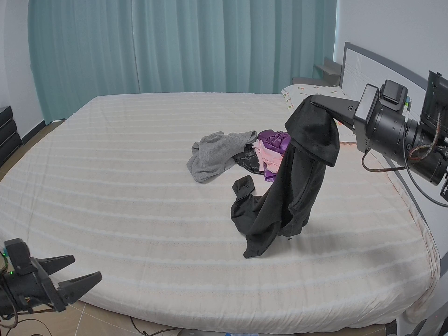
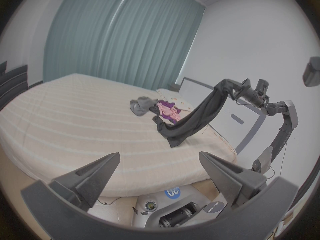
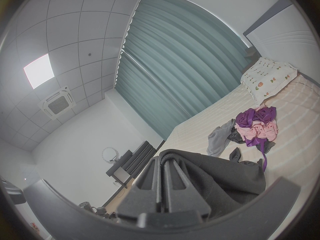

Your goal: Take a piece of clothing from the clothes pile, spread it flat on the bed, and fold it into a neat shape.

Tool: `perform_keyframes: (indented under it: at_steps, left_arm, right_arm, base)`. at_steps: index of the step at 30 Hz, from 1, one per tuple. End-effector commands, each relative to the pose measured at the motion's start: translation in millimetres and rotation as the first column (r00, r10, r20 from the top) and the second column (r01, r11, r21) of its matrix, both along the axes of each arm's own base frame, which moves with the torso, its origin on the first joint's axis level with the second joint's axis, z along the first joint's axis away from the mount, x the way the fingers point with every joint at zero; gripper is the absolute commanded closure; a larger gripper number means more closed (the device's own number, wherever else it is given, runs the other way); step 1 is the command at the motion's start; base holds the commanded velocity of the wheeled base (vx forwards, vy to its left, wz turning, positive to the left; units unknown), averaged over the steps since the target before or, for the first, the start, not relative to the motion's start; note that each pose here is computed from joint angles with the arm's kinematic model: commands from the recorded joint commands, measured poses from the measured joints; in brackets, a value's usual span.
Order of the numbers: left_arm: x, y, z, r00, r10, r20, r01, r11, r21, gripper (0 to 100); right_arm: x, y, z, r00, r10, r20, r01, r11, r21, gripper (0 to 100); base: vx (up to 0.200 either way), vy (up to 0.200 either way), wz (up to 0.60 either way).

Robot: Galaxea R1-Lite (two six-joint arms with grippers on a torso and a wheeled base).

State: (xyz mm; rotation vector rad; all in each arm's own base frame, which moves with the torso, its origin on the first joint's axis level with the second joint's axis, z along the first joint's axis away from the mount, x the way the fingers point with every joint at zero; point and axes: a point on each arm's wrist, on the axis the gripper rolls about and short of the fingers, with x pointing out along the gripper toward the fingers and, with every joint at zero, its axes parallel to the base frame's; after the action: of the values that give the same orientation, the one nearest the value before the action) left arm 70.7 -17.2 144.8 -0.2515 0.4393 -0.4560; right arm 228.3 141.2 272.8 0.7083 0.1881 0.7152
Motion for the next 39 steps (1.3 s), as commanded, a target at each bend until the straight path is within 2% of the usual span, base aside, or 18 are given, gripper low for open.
perform_keyframes:
  at_steps: [1,3,5,6,7,9,10,11,12,17,21,25,32,39]
  left_arm:
    - [95,-43,-52,0.941,-0.150,-0.303,0.170,0.985,0.040,0]
    - [112,-56,-68,0.932,-0.162,-0.324,0.190,0.980,0.059,0]
    - [117,-60,-71,0.932,-0.160,-0.325,0.191,0.979,0.067,0]
    - [135,-81,-92,0.930,-0.153,-0.333,0.202,0.972,0.116,0]
    - [141,-89,-99,0.932,-0.151,-0.328,0.204,0.970,0.133,0]
    - [141,-89,-99,0.932,-0.151,-0.328,0.204,0.970,0.133,0]
    - [154,-117,-122,0.932,-0.165,-0.323,0.222,0.964,0.148,0]
    - [154,-117,-122,0.932,-0.165,-0.323,0.222,0.964,0.148,0]
    - [162,-135,-130,0.932,-0.183,-0.312,0.230,0.965,0.123,0]
    - [178,-170,-145,0.926,-0.222,-0.305,0.260,0.962,0.089,0]
    - [180,-189,-159,0.913,-0.258,-0.315,0.300,0.949,0.094,0]
    - [188,-205,-169,0.911,-0.275,-0.307,0.313,0.946,0.084,0]
    - [208,-231,-166,0.938,-0.251,-0.241,0.269,0.962,0.046,0]
    - [213,-236,-169,0.938,-0.260,-0.231,0.273,0.962,0.027,0]
  right_arm:
    - [13,16,6,1.000,-0.028,0.013,0.028,1.000,0.012,100]
    - [12,20,10,0.999,-0.028,0.022,0.027,0.999,0.020,100]
    - [12,21,10,0.999,-0.025,0.023,0.024,0.999,0.021,100]
    - [13,24,13,0.999,-0.025,0.029,0.024,0.999,0.026,100]
    - [13,24,14,0.999,-0.024,0.035,0.023,0.999,0.029,100]
    - [13,24,14,0.999,-0.024,0.035,0.023,0.999,0.029,100]
    - [14,25,17,0.998,-0.033,0.044,0.032,0.999,0.033,100]
    - [14,25,17,0.998,-0.033,0.044,0.032,0.999,0.033,100]
    - [14,24,16,0.998,-0.039,0.041,0.038,0.999,0.031,100]
    - [17,23,13,0.998,-0.050,0.032,0.049,0.998,0.025,100]
    - [19,25,12,0.998,-0.053,0.033,0.053,0.998,0.020,100]
    - [22,29,9,0.998,-0.049,0.032,0.049,0.999,0.005,100]
    - [27,36,7,0.997,-0.067,0.048,0.068,0.998,-0.020,100]
    - [26,39,8,0.997,-0.058,0.053,0.059,0.998,-0.021,100]
  base:
    - [0.000,0.000,0.00]
    - [0.000,0.000,0.00]
    - [0.000,0.000,0.00]
    - [0.000,0.000,0.00]
    - [0.000,0.000,0.00]
    - [0.000,0.000,0.00]
    - [0.000,0.000,0.00]
    - [0.000,0.000,0.00]
    - [0.000,0.000,0.00]
    - [0.000,0.000,0.00]
    - [0.000,0.000,0.00]
    - [0.000,0.000,0.00]
    - [0.000,0.000,0.00]
    - [0.000,0.000,0.00]
